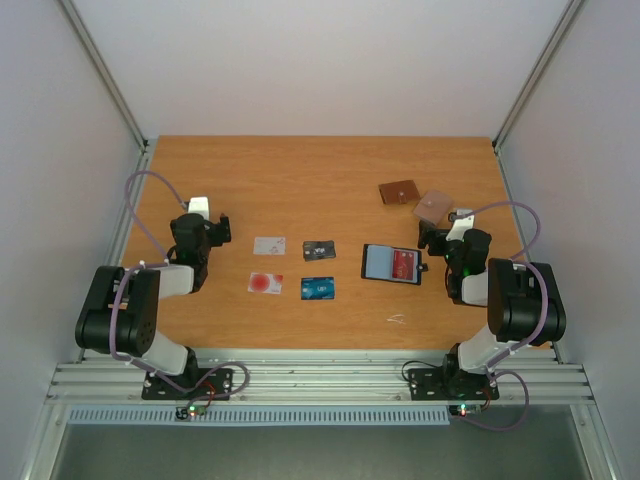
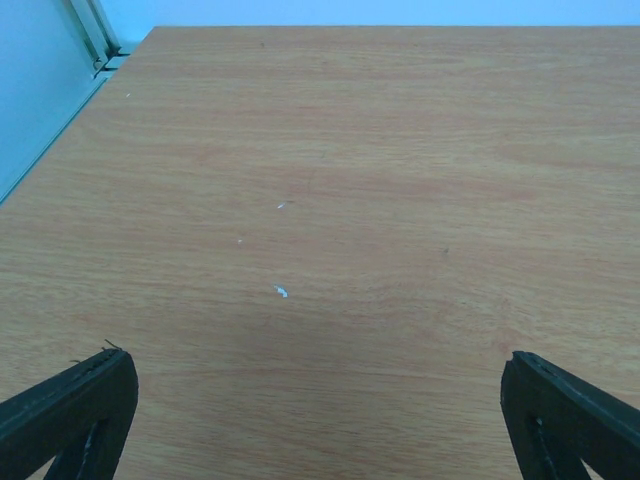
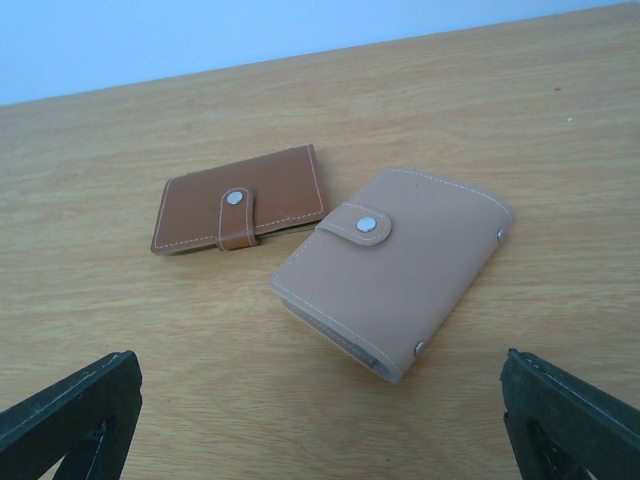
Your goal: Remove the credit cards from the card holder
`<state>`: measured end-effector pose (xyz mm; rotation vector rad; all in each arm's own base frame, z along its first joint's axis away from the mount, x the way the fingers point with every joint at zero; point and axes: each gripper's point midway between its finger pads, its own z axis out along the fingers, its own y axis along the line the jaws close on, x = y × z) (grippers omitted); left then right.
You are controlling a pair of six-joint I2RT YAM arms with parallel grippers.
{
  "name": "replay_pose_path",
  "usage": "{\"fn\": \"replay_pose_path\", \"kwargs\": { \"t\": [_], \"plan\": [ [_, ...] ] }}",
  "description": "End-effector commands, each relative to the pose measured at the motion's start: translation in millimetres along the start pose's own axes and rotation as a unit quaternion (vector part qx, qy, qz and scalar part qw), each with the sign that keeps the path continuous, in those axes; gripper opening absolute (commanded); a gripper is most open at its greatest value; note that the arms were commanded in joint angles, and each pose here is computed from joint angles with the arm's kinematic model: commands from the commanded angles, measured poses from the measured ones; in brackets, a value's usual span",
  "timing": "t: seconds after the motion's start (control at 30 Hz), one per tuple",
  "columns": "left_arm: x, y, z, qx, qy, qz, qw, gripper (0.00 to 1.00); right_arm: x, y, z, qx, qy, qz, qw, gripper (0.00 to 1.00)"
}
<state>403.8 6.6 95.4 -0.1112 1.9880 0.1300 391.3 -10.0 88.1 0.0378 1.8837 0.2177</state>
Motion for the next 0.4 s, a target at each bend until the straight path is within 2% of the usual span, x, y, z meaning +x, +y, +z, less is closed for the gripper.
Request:
{"fn": "replay_pose_path", "kwargs": {
  "t": [0.0,0.37],
  "plan": [
    [-26,2,1,-0.003,-0.049,-0.005,0.999,0.99,-14,1,0,-0.003,-0.023,-0.016,1.000,0.99],
    [-27,1,1,-0.001,-0.050,-0.005,0.999,0.99,-12,4,11,0.014,0.003,-0.033,0.999,0.98]
  ]
}}
